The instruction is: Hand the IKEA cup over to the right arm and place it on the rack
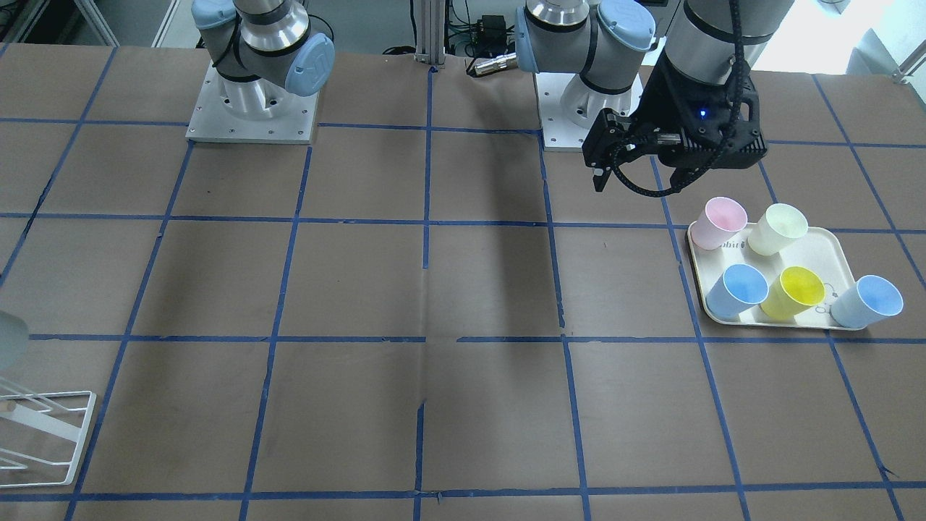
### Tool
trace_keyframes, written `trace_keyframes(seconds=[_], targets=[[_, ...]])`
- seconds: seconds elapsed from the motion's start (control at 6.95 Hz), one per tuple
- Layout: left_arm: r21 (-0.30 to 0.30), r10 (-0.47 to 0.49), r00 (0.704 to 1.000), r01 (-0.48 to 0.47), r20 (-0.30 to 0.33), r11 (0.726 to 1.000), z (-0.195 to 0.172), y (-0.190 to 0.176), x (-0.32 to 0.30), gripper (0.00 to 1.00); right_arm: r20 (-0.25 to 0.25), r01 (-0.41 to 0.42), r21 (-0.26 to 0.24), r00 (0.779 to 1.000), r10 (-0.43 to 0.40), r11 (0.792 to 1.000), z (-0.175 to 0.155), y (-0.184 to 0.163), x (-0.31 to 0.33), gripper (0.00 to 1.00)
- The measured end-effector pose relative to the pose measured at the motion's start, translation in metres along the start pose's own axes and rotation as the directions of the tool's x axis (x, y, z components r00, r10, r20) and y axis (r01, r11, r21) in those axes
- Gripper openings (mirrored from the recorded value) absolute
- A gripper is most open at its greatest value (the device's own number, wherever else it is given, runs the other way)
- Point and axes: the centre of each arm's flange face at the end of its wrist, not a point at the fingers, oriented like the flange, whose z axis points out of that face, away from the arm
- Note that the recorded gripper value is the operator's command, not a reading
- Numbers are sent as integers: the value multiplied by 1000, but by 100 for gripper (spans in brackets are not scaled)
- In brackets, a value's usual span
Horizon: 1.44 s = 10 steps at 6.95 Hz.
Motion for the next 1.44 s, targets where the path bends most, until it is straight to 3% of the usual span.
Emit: trace_keyframes(seconds=[1.01,1.15,1.29,1.44], targets=[[0,-5,1000,5,-4,1000,1,-1,-2,100,37,-6,-46,999,8,999,52,-1,6,10],[2,-6,1000,6,-3,1000,1,-2,-3,100,43,-8,-54,999,10,998,59,0,7,18],[2,-7,1000,7,-3,1000,0,-2,-3,100,49,-10,-62,999,13,998,65,0,8,34],[2,-8,1000,8,-2,1000,0,-2,-4,100,54,-11,-68,998,15,998,70,1,9,92]])
